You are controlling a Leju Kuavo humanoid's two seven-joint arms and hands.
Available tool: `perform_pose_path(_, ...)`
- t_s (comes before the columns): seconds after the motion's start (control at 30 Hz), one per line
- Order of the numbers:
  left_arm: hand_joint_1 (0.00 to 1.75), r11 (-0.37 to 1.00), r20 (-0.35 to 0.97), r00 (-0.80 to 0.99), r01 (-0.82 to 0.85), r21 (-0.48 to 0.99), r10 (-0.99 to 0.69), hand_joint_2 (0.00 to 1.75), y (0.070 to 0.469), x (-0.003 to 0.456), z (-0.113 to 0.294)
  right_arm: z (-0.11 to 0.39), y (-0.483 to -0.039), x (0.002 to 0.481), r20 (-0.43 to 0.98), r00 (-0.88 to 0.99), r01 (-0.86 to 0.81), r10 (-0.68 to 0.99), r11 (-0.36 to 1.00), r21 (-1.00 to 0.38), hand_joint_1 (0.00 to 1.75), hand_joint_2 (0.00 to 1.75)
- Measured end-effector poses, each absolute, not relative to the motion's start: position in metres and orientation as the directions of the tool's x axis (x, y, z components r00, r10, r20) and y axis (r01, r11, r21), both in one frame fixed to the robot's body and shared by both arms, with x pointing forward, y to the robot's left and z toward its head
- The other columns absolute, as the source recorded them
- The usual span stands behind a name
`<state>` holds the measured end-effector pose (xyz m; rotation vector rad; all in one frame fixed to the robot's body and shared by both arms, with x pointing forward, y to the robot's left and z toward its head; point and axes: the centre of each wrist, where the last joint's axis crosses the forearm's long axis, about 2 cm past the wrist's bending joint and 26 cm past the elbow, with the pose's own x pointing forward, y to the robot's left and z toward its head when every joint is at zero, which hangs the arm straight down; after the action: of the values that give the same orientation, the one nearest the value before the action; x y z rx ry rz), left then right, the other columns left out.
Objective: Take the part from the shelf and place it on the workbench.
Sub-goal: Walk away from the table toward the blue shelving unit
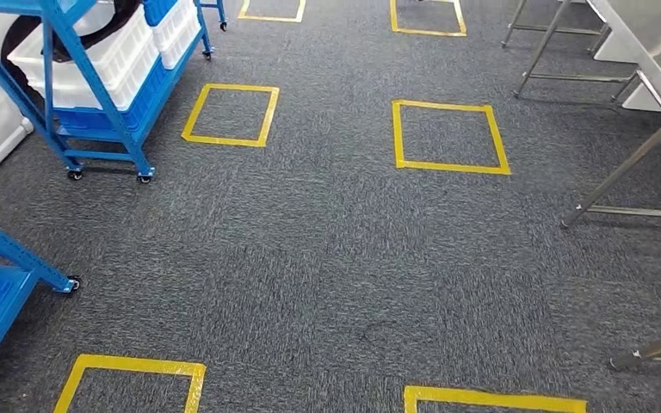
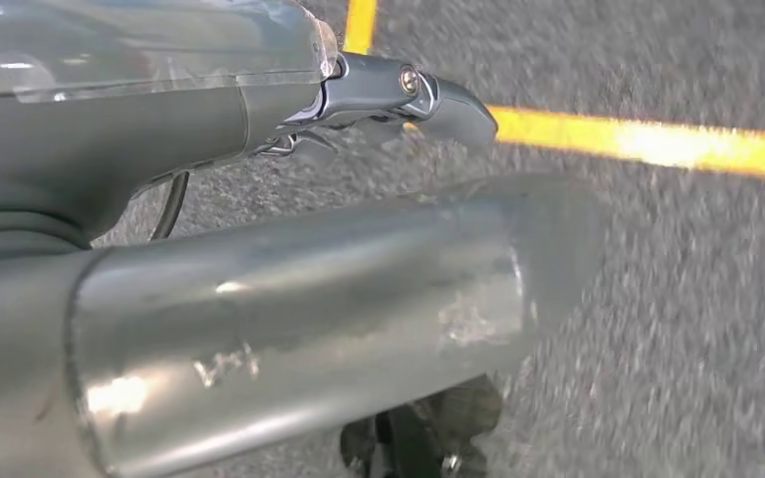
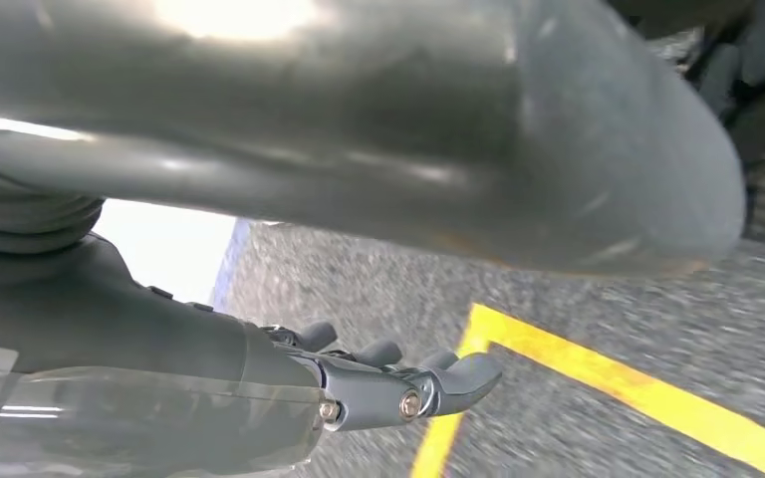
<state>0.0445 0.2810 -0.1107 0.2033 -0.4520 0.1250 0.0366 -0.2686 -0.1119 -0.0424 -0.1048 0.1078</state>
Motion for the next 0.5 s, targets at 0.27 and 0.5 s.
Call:
perform_pose_path(0.27,0.00,0.970,0.448,0.890,-0.171,0.170,0.078,0.00,0.2800,0.0433,-0.1108,-0.1121,-0.2688,0.0346,0.114,0.986,-0.114,0.119,0.992,-0.051,0.00,0.00)
perform_pose_path(0.5,0.00,0.971,0.453,0.888,-0.174,0.161,0.084,0.00,0.2820,0.0408,-0.1112,-0.1122,-0.2703,0.0339,0.112,0.987,-0.110,0.115,0.993,-0.051,0.00,0.00)
